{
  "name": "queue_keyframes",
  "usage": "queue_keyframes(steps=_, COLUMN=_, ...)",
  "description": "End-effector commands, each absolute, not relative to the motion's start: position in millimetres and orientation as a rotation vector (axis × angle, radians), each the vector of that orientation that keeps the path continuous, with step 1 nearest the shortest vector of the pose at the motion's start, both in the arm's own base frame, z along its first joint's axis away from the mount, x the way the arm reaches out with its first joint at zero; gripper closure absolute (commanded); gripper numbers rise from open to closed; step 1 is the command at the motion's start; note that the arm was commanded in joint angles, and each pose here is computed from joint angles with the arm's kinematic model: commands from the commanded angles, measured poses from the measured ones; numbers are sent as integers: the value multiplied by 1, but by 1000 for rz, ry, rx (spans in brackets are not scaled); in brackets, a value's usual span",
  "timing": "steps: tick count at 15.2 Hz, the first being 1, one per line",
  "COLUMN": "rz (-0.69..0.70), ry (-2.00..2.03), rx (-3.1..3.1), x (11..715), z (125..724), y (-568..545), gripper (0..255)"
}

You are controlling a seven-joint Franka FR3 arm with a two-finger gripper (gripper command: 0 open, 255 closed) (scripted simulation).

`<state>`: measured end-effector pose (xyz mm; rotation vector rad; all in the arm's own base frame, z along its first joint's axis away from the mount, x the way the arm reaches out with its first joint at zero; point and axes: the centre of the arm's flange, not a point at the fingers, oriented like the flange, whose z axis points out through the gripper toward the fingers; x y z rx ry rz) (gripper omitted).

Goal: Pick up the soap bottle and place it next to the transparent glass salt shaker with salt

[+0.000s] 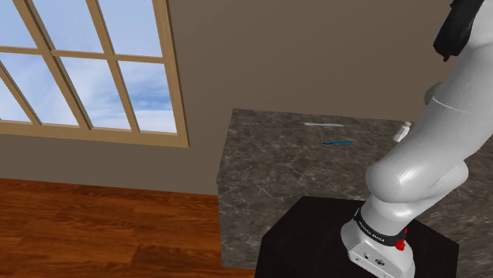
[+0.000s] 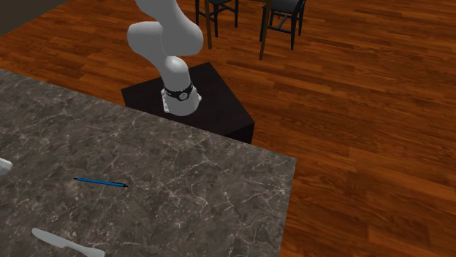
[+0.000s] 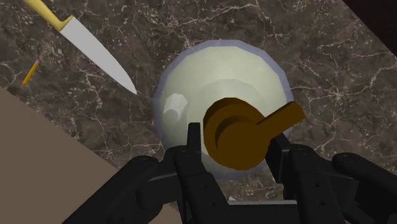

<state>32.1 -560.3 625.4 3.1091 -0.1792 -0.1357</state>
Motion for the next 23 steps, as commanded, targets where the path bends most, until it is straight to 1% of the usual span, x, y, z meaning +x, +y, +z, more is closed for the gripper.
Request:
queue_keyframes(steps=1, rz=-133, ry=-171, rx=3108, x=8, z=626, y=-577, gripper=255)
queue_keyframes(steps=23, rz=-133, ry=-171, rx=3108, x=8, z=510, y=-577, gripper=255)
